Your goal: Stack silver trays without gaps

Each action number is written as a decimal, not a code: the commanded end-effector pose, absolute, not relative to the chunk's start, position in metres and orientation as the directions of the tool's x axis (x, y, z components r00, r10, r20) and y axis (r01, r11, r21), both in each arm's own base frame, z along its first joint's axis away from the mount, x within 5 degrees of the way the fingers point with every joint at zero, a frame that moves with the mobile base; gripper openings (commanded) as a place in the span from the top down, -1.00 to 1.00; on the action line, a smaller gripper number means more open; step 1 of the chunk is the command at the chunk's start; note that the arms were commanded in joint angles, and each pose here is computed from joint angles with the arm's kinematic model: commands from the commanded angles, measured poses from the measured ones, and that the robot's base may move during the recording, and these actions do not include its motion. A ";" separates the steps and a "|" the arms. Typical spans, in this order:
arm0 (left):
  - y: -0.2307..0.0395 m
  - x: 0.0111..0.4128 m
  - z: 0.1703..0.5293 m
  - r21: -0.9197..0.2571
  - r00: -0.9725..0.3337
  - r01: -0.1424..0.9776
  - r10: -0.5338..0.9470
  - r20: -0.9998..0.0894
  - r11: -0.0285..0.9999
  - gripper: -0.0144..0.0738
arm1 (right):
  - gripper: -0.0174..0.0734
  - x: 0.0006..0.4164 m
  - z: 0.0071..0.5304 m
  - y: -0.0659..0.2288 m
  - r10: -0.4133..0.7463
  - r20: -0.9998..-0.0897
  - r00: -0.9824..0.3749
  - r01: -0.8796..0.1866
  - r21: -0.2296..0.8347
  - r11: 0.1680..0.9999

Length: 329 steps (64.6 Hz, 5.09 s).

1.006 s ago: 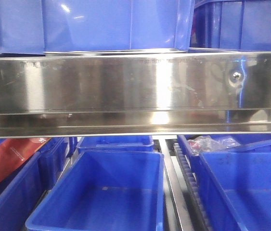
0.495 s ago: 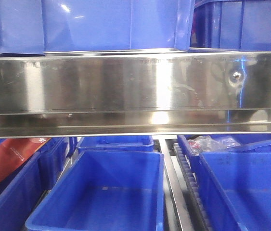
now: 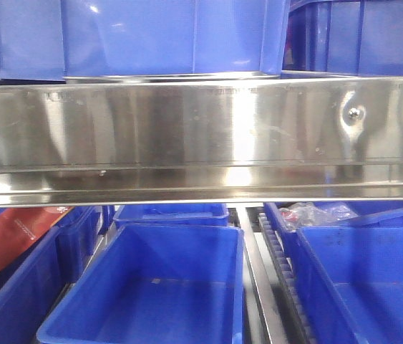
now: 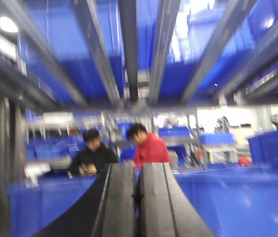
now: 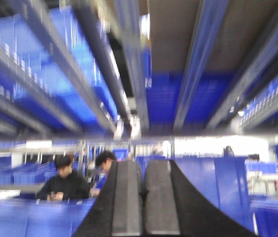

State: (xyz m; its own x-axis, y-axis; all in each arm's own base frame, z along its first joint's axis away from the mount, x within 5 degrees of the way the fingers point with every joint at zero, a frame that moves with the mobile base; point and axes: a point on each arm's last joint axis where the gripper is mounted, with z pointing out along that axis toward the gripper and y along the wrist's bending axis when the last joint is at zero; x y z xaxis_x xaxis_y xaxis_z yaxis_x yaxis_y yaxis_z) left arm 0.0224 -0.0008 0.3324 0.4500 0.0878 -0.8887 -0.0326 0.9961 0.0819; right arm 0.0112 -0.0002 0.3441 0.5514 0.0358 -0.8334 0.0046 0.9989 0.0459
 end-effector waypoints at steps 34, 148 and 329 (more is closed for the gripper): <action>0.006 0.141 0.402 0.067 -0.289 -0.051 0.049 -0.956 0.996 0.70 | 0.79 0.134 0.428 -0.006 0.064 -0.929 -0.364 0.063 0.044 0.997; -0.142 0.377 0.326 -0.114 -0.793 0.024 -0.051 -0.608 0.993 0.56 | 0.58 0.399 0.321 0.146 0.101 -0.431 -0.897 0.037 0.155 0.987; -0.144 0.331 0.391 -0.156 -0.696 0.010 -0.105 -0.710 0.988 0.71 | 0.79 0.365 0.395 0.164 0.028 -0.637 -0.771 -0.051 0.106 0.993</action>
